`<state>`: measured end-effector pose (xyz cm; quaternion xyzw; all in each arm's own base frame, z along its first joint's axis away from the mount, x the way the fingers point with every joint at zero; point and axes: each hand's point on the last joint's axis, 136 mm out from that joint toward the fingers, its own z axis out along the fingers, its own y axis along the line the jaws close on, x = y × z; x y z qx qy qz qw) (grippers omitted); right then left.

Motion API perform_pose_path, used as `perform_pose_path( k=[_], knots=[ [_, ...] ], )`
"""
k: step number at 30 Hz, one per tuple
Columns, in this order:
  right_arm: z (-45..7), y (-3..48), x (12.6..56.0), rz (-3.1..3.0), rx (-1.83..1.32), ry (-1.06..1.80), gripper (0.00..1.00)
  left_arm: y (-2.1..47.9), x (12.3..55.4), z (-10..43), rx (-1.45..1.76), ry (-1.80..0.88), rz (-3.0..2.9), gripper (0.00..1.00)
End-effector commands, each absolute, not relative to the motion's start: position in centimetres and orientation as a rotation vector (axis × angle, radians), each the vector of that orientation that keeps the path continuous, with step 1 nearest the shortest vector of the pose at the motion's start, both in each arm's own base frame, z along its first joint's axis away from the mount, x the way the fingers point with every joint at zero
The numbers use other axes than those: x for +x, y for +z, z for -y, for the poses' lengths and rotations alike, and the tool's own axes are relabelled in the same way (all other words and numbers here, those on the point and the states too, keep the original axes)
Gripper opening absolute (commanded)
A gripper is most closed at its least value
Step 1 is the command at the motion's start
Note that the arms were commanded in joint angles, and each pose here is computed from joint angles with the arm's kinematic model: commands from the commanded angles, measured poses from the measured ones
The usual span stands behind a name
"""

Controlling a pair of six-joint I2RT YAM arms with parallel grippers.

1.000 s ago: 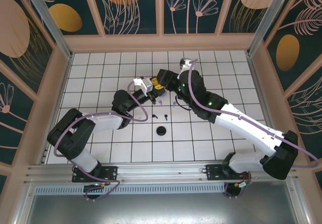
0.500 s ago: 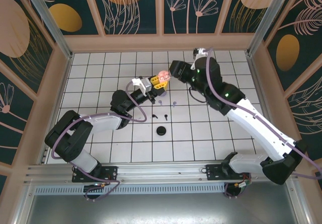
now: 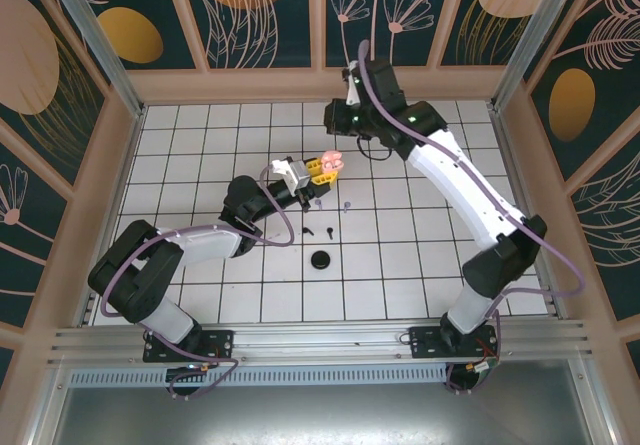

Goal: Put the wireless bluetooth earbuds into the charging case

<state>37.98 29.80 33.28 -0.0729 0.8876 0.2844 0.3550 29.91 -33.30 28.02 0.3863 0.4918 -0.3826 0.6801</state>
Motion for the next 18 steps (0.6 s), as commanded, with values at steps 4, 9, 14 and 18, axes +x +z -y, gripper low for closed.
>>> perform_pose_path(
  k=[4, 9, 14, 18],
  knots=[
    [-29.7, 30.5, 34.1, -2.422, -0.319, 0.771, 0.05, 29.5, 29.6, 33.6, 0.874, -0.849, -1.055, 0.00],
    [-29.1, 28.8, 29.6, -2.462, -0.361, 0.799, 0.03, 29.8, 30.2, 33.6, 0.839, -0.858, -1.063, 0.00],
    [-25.2, 29.7, 29.3, -2.376, -0.136, 0.767, 0.04, 29.7, 30.6, 33.9, 0.815, -0.897, -1.083, 0.00],
    [-18.5, 31.4, 31.1, -2.200, 0.201, 0.674, 0.14, 29.2, 31.0, 34.4, 0.790, -0.939, -1.129, 0.00]
  ],
)
